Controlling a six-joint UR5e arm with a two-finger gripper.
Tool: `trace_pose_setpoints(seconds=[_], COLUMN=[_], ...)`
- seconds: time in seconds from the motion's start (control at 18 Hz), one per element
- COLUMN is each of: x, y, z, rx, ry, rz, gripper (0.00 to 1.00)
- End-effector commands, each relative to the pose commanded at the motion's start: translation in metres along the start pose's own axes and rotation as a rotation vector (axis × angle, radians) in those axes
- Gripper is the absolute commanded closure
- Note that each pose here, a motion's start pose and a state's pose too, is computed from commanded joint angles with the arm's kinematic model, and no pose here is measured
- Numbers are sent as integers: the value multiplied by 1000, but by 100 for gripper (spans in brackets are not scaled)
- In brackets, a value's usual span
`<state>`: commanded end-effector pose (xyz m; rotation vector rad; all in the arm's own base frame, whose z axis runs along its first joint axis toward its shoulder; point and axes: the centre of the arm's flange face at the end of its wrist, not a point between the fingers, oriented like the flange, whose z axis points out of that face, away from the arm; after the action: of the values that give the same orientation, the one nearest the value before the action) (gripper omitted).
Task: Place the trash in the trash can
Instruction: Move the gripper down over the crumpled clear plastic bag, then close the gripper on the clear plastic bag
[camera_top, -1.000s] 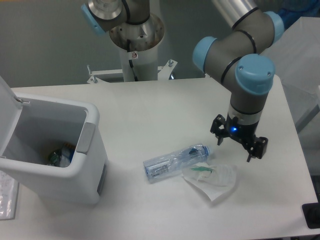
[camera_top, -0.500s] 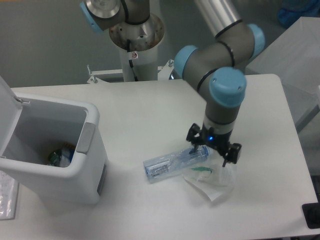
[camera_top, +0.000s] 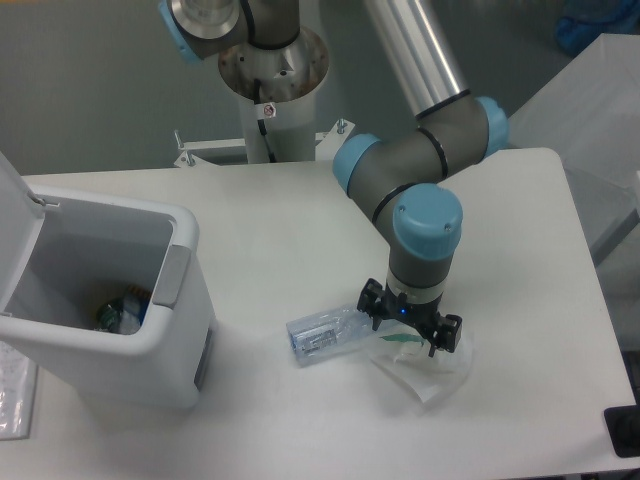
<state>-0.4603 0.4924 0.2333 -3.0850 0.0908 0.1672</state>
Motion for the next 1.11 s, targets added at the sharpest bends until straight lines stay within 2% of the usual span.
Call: trace_pose_setpoints(seconds=[0.83,1.11], x=[0,0], y=[-2,-3], z=[7,7], rx=[-34,-32], ry=[-14,-20], rz=[-31,-41], gripper=[1,16])
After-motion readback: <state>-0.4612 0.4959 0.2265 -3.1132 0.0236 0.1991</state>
